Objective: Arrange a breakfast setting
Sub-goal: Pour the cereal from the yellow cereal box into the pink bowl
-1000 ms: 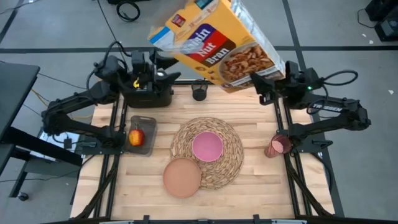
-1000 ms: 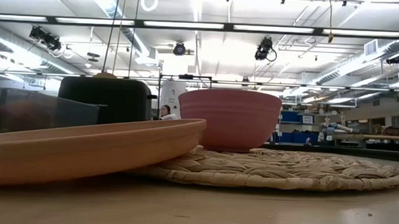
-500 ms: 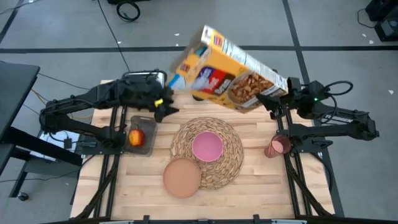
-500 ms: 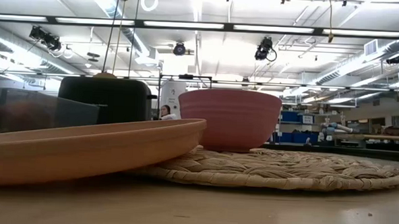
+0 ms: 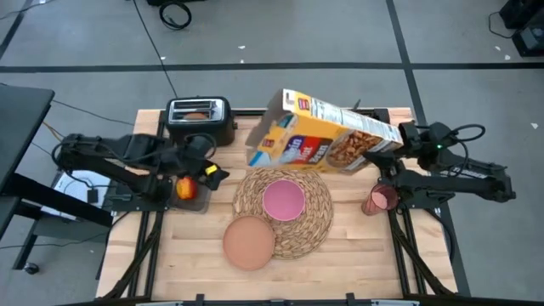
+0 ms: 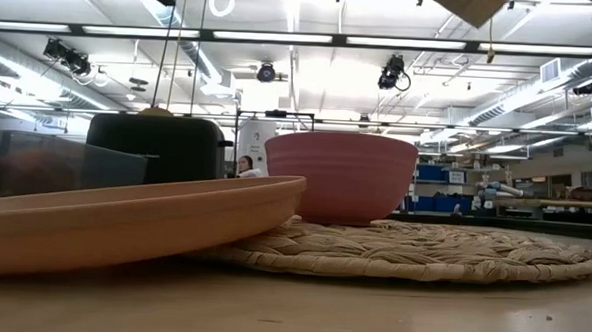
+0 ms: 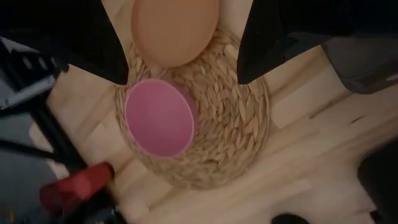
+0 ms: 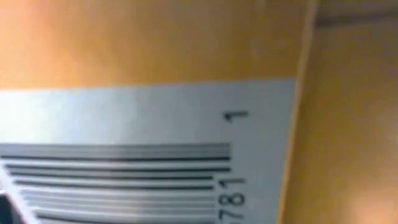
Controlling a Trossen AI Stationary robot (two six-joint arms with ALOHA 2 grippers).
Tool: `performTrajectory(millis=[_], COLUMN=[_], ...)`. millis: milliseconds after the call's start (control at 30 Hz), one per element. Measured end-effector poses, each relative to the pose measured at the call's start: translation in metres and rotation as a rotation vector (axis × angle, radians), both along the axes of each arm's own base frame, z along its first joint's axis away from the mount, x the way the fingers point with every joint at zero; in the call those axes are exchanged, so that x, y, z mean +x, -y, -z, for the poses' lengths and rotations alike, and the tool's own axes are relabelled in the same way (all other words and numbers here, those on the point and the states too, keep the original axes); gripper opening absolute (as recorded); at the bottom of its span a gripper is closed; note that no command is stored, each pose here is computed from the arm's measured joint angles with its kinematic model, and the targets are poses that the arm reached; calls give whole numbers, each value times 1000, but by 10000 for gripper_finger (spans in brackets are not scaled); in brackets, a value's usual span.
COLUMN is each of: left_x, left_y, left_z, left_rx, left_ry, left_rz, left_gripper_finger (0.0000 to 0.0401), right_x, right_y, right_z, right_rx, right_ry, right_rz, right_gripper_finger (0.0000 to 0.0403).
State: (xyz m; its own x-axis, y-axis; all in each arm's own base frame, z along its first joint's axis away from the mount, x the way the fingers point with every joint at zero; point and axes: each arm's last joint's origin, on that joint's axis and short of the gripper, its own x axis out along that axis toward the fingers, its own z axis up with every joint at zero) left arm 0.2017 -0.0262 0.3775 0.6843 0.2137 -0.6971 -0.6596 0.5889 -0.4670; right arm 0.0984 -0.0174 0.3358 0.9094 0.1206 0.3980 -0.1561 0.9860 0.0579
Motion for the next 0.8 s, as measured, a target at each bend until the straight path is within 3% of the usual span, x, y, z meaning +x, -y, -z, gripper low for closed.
performTrajectory(millis=[233, 433, 800], left_x=[4, 18, 40], left_y=[18, 23, 28], left_z=[3, 11, 22], left_rx=[62, 82, 106], left_ry=[37, 21, 17], left_rz=[-91, -100, -119], left_gripper_finger=[306, 306, 306], right_x=[-30, -54, -96], right_y=[-9, -16, -28], right_z=[3, 10, -8], right_rx=[47, 122, 131], right_ry=[-8, -63, -185], right_rz=[-30, -61, -34], right_gripper_finger=[257, 257, 257])
